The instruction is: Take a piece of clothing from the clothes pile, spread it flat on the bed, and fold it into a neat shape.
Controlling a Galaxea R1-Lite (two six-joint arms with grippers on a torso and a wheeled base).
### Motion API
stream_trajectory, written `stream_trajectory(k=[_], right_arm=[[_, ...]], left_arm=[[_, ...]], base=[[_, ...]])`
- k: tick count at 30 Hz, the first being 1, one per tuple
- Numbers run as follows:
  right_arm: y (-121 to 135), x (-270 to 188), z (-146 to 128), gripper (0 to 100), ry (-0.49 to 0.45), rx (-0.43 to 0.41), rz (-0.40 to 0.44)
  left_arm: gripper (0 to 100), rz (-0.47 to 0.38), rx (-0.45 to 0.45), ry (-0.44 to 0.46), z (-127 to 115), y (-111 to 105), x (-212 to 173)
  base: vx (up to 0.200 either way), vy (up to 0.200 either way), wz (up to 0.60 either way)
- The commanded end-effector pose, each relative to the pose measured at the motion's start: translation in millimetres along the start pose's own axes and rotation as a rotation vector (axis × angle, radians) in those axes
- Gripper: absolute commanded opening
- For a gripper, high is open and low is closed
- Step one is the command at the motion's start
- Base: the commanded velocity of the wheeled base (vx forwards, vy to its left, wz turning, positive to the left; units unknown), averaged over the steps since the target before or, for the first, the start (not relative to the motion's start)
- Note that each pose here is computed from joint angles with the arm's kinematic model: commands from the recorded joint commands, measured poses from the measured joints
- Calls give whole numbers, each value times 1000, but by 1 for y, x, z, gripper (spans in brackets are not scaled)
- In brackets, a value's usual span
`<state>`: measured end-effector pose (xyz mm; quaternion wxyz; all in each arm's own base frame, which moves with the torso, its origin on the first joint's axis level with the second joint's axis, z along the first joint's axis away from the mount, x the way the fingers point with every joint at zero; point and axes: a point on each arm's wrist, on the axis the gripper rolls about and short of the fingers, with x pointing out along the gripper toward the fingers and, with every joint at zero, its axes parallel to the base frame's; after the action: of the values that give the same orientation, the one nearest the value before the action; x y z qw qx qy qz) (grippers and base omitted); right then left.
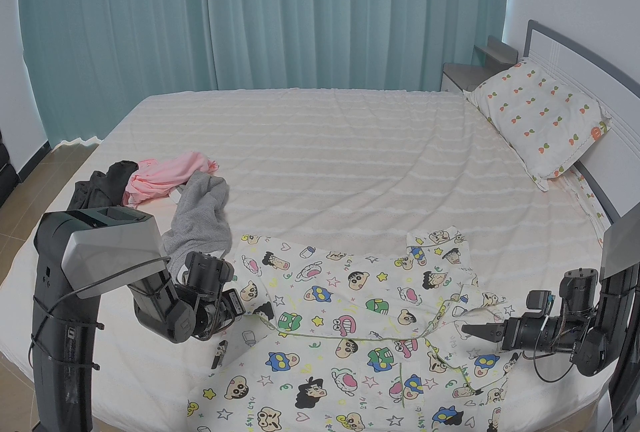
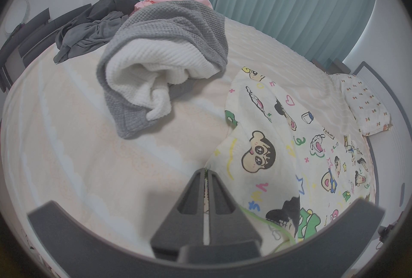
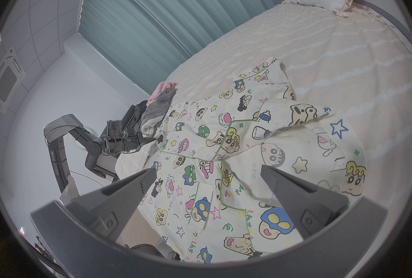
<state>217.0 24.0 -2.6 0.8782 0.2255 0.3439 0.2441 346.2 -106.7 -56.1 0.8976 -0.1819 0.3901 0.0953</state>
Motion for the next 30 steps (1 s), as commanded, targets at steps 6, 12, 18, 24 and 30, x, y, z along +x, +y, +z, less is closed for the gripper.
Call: stream_trajectory(k=[6, 12, 18, 24, 30], right_arm=[[1, -2, -3, 100, 8, 6, -2], [1, -2, -3, 100, 8, 6, -2], [1, -2, -3, 100, 8, 6, -2], [1, -2, -3, 100, 7, 6, -3], [1, -2, -3, 100, 7, 6, -3]], left_arm=[[0, 18, 14, 23, -6, 9, -26], [0, 62, 23, 33, -13, 16, -27], [0, 68, 26, 39, -15, 18, -27], [0, 87, 30, 45, -18, 21, -28], [0, 101, 37, 64, -23, 26, -32]], base=[[0, 0, 0], [0, 0, 0], [0, 0, 0], [0, 0, 0], [0, 0, 0]])
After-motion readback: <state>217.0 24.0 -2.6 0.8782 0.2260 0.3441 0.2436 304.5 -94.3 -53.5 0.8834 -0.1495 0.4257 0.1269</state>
